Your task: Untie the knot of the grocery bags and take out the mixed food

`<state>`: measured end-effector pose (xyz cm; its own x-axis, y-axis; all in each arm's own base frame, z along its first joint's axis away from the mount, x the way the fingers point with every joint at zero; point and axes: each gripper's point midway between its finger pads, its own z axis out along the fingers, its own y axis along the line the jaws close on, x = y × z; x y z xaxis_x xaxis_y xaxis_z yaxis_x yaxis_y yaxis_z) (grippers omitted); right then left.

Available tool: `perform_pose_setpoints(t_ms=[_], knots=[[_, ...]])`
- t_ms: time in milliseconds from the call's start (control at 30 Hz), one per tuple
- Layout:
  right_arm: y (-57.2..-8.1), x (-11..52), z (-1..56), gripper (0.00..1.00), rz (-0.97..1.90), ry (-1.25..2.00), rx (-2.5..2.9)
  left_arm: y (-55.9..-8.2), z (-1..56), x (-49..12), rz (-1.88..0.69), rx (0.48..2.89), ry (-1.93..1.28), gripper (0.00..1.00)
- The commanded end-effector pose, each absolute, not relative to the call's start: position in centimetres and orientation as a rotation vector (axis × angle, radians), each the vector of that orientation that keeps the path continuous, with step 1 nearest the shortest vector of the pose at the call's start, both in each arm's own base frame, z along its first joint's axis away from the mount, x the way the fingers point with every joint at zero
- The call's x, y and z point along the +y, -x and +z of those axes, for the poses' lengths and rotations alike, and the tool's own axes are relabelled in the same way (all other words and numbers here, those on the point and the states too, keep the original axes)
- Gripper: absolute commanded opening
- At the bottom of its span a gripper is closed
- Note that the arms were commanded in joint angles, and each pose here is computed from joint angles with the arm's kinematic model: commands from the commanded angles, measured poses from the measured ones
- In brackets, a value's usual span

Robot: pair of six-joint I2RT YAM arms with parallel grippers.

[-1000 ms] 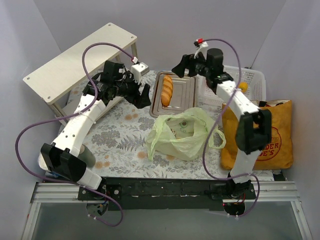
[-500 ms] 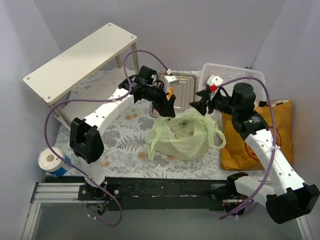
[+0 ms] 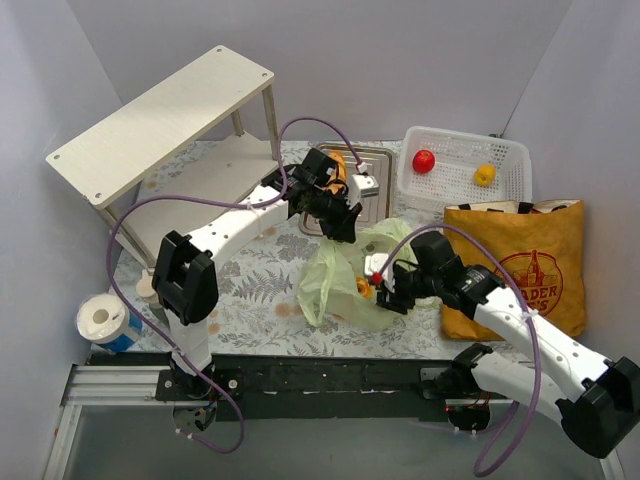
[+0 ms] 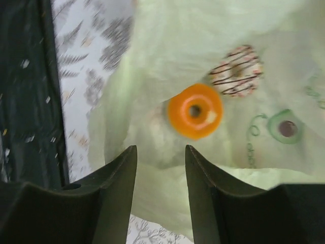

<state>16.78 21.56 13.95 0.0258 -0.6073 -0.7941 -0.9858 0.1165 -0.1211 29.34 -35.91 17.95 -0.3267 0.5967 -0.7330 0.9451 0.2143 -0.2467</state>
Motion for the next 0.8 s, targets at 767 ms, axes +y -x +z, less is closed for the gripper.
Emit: perform_pose_setpoints(t_ms=[767], knots=[[-17.2,23.2,12.0,0.63,0.467,1.792,1.466,-22.5,22.7,-34.0,-1.065,1.934,-1.338,0.00]])
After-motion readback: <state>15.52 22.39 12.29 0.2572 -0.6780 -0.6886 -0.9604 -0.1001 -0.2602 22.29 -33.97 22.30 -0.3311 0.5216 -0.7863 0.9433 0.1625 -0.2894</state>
